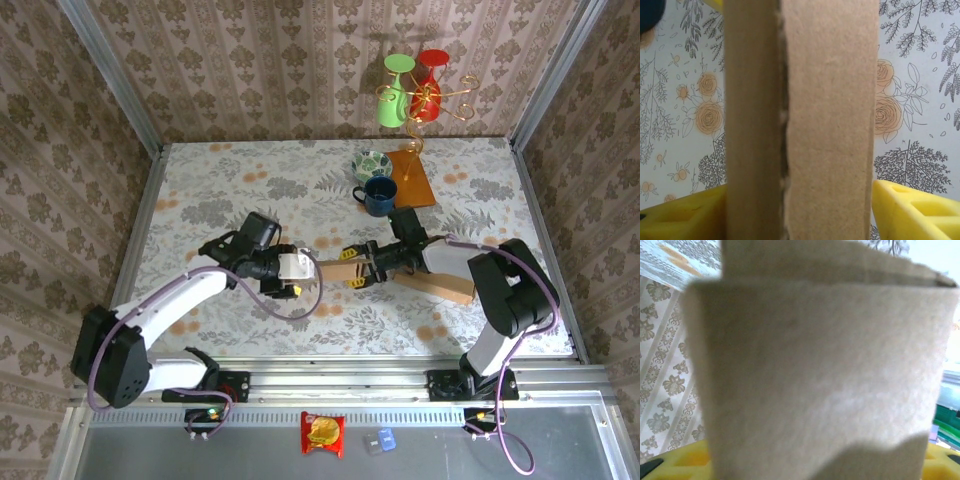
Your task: Fold the paper box
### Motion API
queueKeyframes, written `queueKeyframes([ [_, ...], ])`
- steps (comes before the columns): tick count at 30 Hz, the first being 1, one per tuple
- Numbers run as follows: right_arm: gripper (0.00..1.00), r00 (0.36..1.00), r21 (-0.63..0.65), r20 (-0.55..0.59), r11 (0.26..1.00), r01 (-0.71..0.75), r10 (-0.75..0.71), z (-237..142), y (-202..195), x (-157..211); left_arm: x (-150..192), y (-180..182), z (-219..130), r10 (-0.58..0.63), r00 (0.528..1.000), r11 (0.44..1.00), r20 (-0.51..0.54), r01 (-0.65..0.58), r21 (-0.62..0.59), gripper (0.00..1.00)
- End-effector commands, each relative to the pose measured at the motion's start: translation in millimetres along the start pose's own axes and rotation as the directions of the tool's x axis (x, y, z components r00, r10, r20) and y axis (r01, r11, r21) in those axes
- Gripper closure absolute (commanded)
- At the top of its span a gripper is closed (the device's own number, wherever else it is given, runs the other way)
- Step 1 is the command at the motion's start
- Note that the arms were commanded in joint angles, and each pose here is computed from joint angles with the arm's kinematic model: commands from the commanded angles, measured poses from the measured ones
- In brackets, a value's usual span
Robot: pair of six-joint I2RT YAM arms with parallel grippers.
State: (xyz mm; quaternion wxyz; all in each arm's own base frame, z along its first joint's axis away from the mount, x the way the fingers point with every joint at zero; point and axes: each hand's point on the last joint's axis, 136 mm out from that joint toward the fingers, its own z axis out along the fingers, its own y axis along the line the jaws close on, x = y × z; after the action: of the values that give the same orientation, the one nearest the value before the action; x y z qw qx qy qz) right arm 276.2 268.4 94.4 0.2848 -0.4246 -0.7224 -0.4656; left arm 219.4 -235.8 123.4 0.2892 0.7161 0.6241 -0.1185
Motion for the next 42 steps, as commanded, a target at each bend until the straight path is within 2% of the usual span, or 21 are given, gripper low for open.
queueKeyframes([
  [1,0.37,1.000,0.024,0.002,1.000,-0.017,0.016,-6,0,-3,0,-3,0,-0.033,0.999,0.998,-0.028,0.035,0.044,0.32],
  [8,0.24,0.998,-0.017,0.063,1.000,0.020,-0.019,-25,21,-8,-7,-2,-2,-0.106,0.994,0.988,-0.028,0.108,0.107,0.36],
  [13,0.22,0.985,-0.064,0.167,0.997,0.054,-0.042,-51,31,-15,-10,-1,-6,-0.167,0.985,0.974,-0.050,0.173,0.145,0.39],
  [18,0.20,0.959,-0.164,0.280,0.982,0.097,-0.048,-78,46,-18,-10,-4,-9,-0.202,0.978,0.962,-0.060,0.210,0.176,0.42],
  [21,0.20,0.931,-0.172,0.361,0.978,0.120,-0.050,-95,44,-17,-10,-5,-11,-0.214,0.974,0.958,-0.069,0.223,0.181,0.44],
  [24,0.20,0.866,-0.115,0.490,0.977,0.179,-0.101,-118,32,-10,-8,-5,-13,-0.219,0.972,0.956,-0.082,0.231,0.179,0.45],
  [26,0.21,0.784,-0.044,0.596,0.968,0.249,-0.174,-135,22,0,-8,-5,-14,-0.228,0.970,0.954,-0.085,0.240,0.179,0.46],
  [28,0.24,0.663,0.025,0.696,0.932,0.363,-0.277,-149,15,14,-8,-5,-16,-0.241,0.967,0.949,-0.086,0.253,0.186,0.47],
  [31,0.34,0.563,0.069,0.748,0.884,0.462,-0.352,-146,-4,31,-11,-4,-16,-0.262,0.961,0.941,-0.089,0.275,0.196,0.48],
  [35,0.43,0.528,0.063,0.748,0.834,0.548,-0.403,-121,-14,45,-12,0,-14,-0.311,0.945,0.927,-0.100,0.325,0.188,0.49],
  [42,0.41,0.497,0.116,0.696,0.765,0.633,-0.517,-77,6,67,-12,-2,-12,-0.372,0.921,0.903,-0.119,0.389,0.182,0.50],
])
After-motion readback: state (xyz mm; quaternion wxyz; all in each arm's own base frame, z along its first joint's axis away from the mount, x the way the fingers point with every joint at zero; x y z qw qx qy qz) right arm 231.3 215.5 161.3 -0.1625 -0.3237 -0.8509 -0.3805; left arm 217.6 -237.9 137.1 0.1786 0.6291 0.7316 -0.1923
